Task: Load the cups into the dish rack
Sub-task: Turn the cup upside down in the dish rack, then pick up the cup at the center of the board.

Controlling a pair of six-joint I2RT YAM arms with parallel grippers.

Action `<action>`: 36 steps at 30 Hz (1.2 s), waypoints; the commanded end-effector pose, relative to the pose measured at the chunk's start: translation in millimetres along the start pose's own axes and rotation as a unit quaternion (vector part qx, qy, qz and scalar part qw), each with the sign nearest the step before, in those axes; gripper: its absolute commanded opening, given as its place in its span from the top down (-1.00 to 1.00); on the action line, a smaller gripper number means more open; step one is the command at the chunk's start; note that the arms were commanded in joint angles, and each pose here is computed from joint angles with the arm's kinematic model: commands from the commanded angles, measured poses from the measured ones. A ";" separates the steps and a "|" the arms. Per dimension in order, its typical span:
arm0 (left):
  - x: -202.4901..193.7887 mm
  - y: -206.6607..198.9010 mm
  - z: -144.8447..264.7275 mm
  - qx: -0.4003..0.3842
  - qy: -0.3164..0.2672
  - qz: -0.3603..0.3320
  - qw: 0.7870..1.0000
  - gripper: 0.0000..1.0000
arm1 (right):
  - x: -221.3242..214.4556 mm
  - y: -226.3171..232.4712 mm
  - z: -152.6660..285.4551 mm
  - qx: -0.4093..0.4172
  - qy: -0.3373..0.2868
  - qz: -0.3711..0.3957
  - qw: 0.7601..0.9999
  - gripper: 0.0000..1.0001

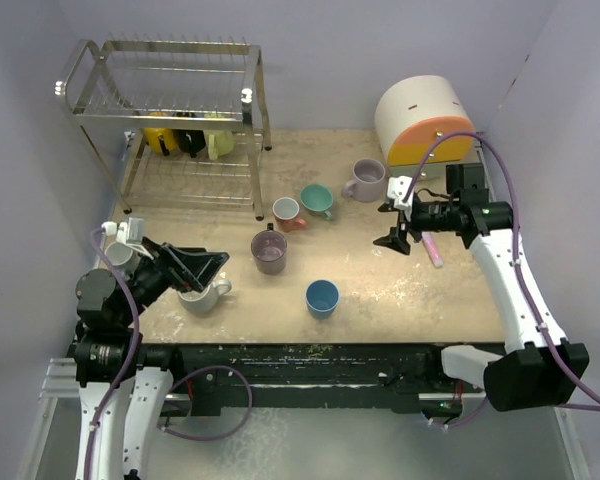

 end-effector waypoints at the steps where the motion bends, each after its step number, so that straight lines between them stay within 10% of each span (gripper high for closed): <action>1: 11.4 -12.8 6.5 -0.007 -0.028 0.028 0.999 -0.99 | 2.7 2.5 -12.0 -0.005 -0.007 -0.001 1.000 -0.51; 9: -1.2 -12.5 3.8 -0.025 -0.016 0.100 0.995 -0.99 | -2.4 11.4 -40.2 0.007 0.025 0.016 1.000 -0.51; 36: -7.5 -14.5 -1.2 -0.060 0.004 0.105 0.993 -1.00 | 24.8 -186.4 -67.7 -0.180 0.177 0.025 0.967 -0.68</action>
Point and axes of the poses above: each gripper's point midway between its finger pads, its own z axis back along the fingers, its own y axis along the line the jaws close on, x = y × z, the point moved 4 cm from there along z, back along the fingers, and after that the axes turned 8 degrees about -z, right-handed, at the moved point
